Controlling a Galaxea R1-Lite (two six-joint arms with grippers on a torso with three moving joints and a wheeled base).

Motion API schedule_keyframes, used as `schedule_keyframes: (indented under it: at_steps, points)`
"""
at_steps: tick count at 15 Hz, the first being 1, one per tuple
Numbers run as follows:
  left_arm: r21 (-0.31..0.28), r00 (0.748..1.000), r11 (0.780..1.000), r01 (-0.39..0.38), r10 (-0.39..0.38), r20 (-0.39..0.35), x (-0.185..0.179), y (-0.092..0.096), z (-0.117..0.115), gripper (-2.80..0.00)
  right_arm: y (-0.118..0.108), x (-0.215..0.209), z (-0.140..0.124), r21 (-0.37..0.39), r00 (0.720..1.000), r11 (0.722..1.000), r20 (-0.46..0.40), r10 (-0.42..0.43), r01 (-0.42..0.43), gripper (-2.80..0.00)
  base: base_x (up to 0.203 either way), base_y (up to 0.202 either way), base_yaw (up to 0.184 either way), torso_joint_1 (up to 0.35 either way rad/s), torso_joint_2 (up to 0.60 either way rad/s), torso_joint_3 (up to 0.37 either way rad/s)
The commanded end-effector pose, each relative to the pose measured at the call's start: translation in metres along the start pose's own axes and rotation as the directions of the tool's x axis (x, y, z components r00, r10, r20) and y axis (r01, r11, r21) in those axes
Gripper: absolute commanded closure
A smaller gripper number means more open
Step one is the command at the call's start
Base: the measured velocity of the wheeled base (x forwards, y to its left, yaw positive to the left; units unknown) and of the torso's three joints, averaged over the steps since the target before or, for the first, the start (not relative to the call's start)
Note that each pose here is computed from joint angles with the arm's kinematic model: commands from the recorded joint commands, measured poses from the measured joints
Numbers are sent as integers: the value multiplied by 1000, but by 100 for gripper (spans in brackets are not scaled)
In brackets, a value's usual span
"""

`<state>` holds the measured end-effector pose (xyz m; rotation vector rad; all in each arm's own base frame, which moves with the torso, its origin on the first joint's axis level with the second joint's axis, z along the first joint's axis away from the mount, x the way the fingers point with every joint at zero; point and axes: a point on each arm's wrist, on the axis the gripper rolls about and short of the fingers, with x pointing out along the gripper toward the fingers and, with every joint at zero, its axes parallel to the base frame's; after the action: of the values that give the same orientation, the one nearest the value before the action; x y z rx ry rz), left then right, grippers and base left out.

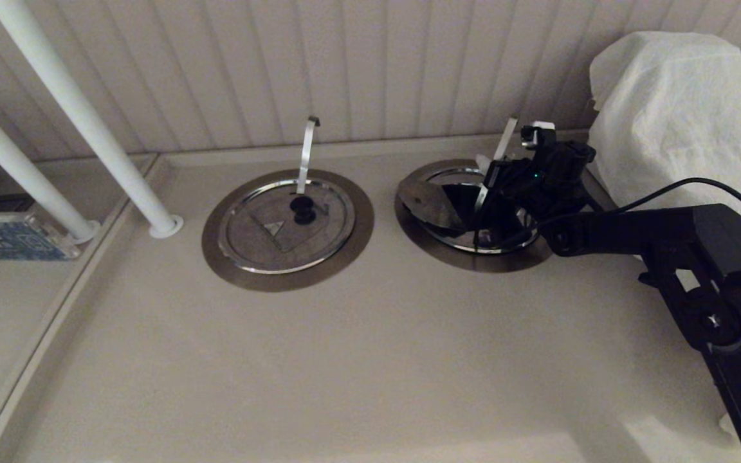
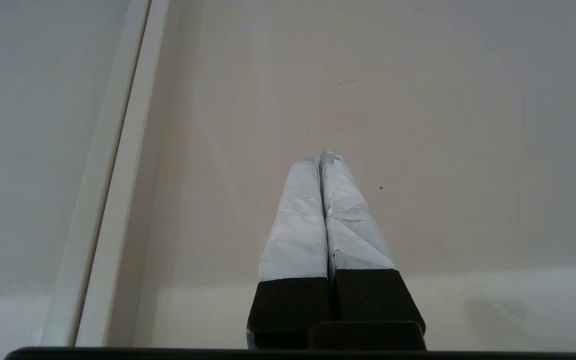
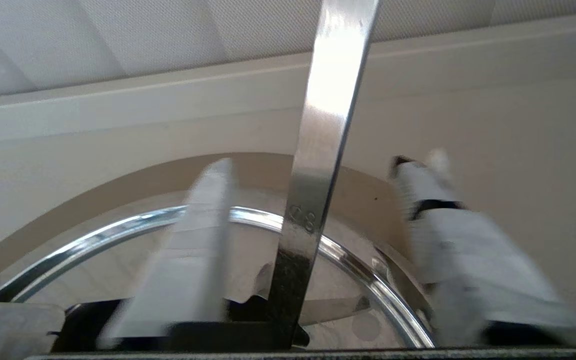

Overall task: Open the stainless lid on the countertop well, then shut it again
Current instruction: Stir with a spoon

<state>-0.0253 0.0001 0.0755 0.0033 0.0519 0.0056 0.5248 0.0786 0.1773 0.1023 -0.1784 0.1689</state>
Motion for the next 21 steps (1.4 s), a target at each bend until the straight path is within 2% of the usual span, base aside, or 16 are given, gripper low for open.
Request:
schedule_keyframes:
  at_steps: [1,10,17,19,21]
  points:
    - [0,1000,1000,0,0,0,0,0,0,0,0,0,-2,0,1000,1000,-1,3,-3,0,0,0,0,0,0,0]
    - [0,1000,1000,0,0,0,0,0,0,0,3,-2,10,8,1000,1000,18,9,-9,0,0,0,0,0,0,0]
    - [0,1000,1000,0,0,1,0,0,0,0,11,-16,62,53,997,998,78,11,-15,0,0,0,0,0,0,0]
    - [0,1000,1000,0,0,0,0,0,0,0,13,-21,75,58,997,998,84,-1,-4,0,0,0,0,0,0,0]
    - [0,1000,1000,0,0,0,0,0,0,0,14,-26,83,58,998,998,55,-5,1,0,0,0,0,0,0,0]
